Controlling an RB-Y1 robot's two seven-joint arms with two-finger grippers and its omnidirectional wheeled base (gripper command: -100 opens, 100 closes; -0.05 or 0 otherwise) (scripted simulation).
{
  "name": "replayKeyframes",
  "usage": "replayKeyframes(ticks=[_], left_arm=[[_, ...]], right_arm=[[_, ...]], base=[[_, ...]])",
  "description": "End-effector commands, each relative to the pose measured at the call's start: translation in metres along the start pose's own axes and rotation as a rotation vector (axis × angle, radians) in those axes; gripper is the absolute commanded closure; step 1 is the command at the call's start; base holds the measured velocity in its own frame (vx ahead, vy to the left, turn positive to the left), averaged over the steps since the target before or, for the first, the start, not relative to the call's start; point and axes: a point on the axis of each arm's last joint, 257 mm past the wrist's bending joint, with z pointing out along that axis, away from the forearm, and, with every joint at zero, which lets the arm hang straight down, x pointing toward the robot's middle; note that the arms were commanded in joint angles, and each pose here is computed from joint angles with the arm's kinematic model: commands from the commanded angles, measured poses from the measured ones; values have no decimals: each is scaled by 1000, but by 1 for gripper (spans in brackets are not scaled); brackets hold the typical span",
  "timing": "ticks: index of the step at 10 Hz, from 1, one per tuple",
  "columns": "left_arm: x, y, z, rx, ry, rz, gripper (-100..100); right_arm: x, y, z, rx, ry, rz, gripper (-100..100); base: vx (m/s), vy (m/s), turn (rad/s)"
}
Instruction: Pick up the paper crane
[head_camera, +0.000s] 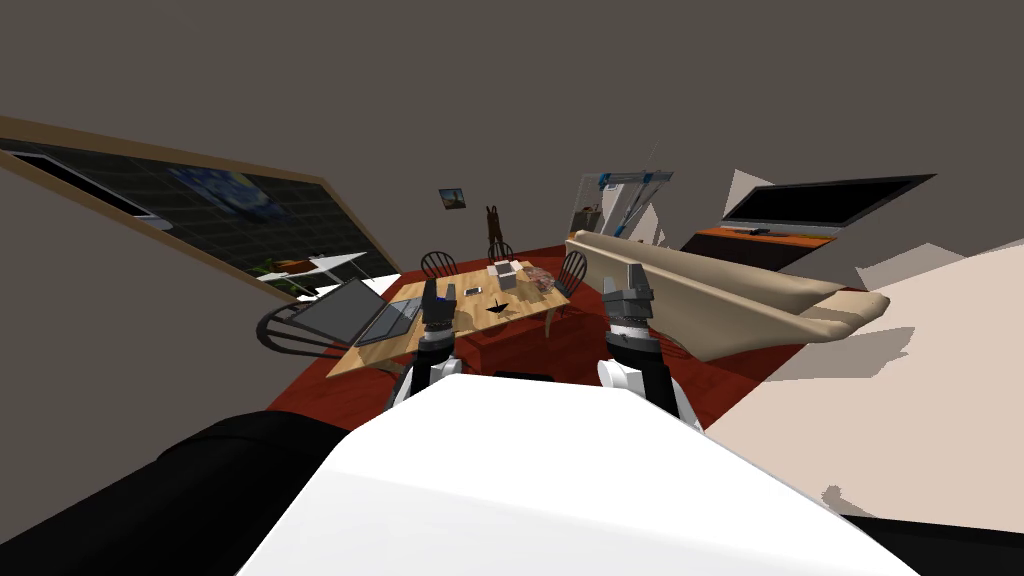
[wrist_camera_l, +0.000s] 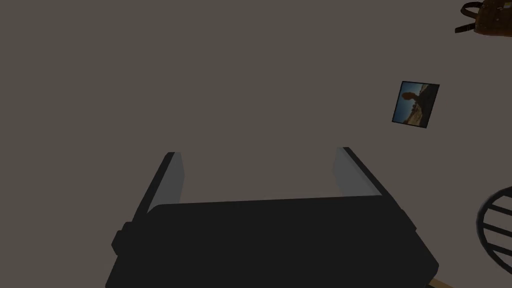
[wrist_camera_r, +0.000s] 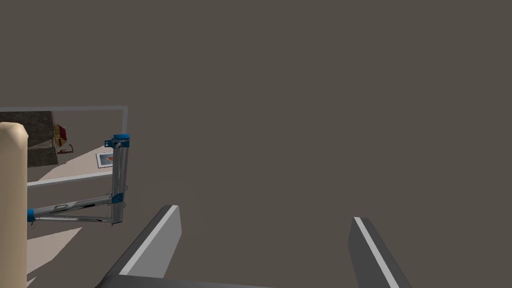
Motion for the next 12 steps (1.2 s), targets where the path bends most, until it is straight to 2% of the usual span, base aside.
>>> replayKeyframes(ticks=[1,2,3,5,9,10,12], left_arm=[[6,17,-3,-48,26,-17,-100],[10,28,-7,-81,39,-29,-100],[17,52,-17,-157,59,-56,-100],[23,79,-29,-242,73,-85,-100],[31,138,-60,-425,78,-144,-100],[32,139,-61,-429,78,-144,-100],[34,170,-79,-526,70,-171,-100]], right_arm=[[0,0,0,0,0,0,0],[0,0,0,0,0,0,0],[0,0,0,0,0,0,0],[0,0,0,0,0,0,0],[0,0,0,0,0,0,0],[0,0,0,0,0,0,0],[0,0,0,0,0,0,0]], base=[[2,-13,0],[5,-13,1],[7,-29,8],[12,-36,13],[21,-43,23],[12,-32,10],[16,-41,26]])
